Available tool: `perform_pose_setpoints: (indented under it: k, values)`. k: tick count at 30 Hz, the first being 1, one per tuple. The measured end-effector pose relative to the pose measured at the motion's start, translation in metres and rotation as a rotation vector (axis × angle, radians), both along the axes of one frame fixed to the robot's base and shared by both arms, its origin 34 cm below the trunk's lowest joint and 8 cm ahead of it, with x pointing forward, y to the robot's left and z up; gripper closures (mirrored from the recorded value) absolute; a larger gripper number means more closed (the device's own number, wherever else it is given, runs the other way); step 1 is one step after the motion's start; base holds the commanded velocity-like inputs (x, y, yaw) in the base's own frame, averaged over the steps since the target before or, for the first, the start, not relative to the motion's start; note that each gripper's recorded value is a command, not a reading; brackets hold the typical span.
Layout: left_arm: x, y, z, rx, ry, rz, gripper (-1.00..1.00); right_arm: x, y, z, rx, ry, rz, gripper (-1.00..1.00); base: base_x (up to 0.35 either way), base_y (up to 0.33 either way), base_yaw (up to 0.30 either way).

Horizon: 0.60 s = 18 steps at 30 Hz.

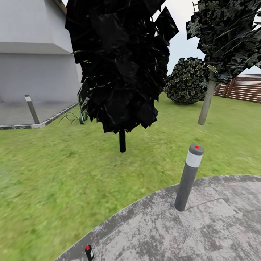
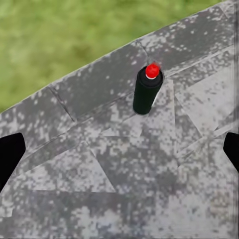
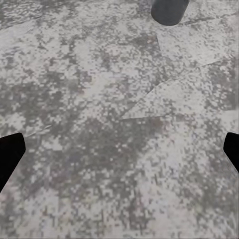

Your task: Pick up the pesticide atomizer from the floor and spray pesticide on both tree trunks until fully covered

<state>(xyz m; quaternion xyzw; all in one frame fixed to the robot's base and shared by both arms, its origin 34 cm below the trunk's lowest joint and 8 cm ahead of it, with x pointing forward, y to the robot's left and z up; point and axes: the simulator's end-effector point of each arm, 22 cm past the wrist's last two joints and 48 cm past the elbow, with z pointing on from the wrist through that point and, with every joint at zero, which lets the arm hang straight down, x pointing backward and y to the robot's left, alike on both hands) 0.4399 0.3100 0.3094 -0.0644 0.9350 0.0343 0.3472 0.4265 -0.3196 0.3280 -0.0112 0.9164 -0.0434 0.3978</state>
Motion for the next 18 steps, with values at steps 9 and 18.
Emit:
perform_pose_setpoints:
  k: [9,18]
  values:
    - [0.0,0.0001,-0.0001,0.0,0.0,0.0,-1.0,-0.0007,-0.0002,-0.0007,-0.001,0.002,0.0,-1.0,0.063,-0.044,0.0]
    - [0.0,0.0002,0.0,0.001,0.0,0.001,-1.0,-0.0007,0.0,-0.0006,-0.001,0.002,0.001,-1.0,0.046,-0.026,0.0]
